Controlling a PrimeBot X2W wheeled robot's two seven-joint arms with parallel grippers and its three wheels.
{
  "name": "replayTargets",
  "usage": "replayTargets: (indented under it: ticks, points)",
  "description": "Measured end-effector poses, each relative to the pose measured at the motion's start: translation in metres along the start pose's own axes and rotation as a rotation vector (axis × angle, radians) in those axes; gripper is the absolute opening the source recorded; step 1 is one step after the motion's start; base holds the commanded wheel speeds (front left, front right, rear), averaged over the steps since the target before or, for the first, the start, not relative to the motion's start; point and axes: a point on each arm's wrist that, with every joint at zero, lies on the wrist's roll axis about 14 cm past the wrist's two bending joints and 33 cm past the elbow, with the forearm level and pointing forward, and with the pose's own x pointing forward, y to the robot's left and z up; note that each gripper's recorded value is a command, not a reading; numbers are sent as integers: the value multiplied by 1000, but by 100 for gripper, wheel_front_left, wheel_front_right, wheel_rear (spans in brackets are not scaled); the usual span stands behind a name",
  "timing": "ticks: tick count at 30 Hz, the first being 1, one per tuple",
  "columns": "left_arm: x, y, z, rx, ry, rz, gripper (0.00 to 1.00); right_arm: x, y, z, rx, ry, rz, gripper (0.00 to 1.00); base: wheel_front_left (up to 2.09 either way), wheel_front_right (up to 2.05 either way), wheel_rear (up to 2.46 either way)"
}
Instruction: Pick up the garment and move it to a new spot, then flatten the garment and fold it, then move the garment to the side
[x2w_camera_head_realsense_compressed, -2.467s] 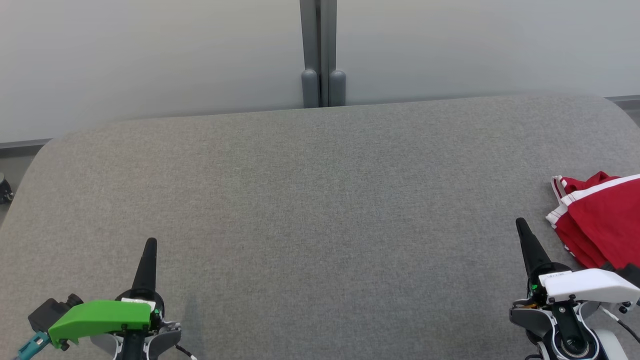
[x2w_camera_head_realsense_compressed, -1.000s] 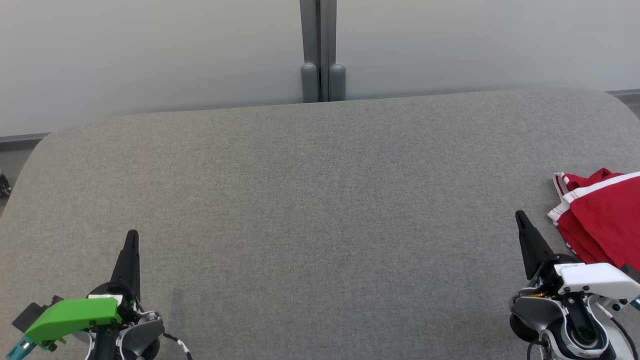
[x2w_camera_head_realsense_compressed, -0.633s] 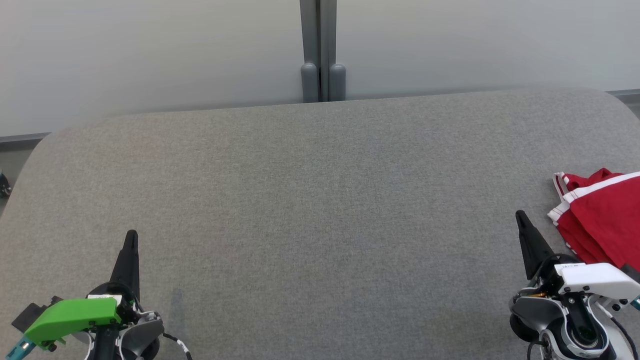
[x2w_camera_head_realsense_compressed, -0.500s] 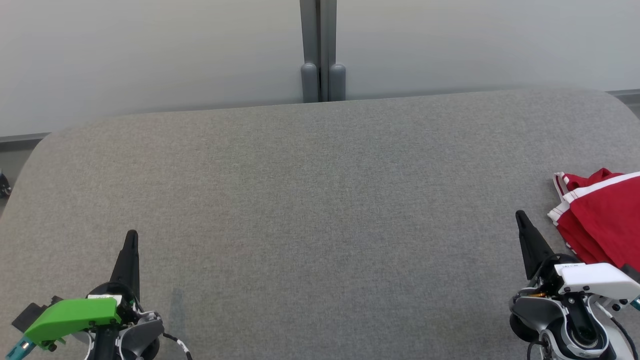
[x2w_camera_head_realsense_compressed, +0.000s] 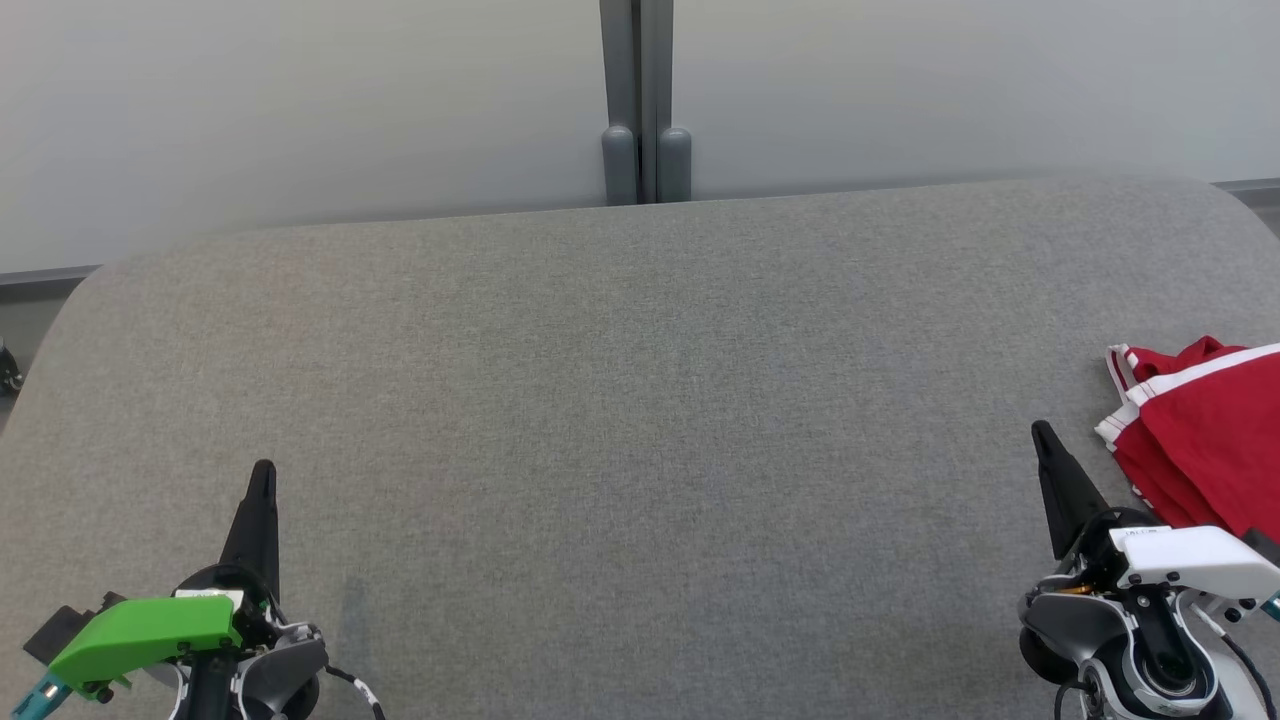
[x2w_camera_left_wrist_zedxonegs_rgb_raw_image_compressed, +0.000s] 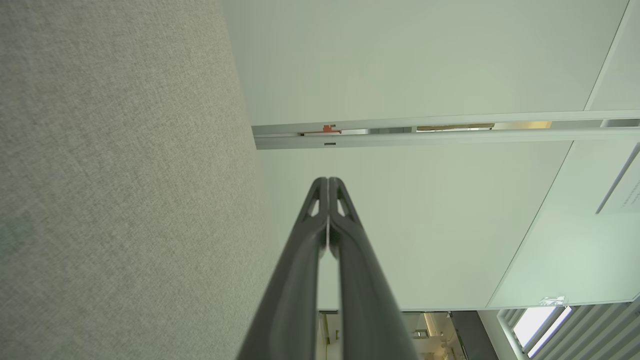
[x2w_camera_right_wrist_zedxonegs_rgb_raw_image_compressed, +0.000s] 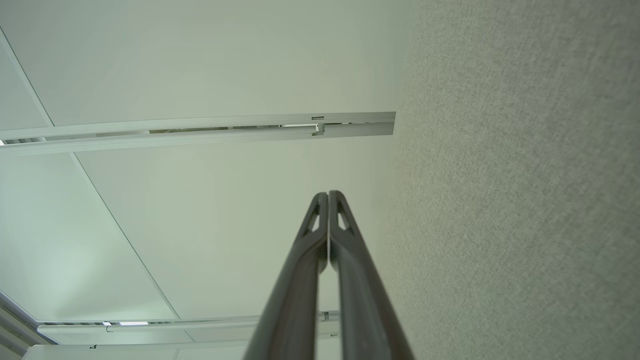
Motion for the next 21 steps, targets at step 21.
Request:
replayTargets:
  ticks: [21]
  points:
    - [0,0,-1,0,1,0,0,0,0,0,0,1,0,0,0,0,0]
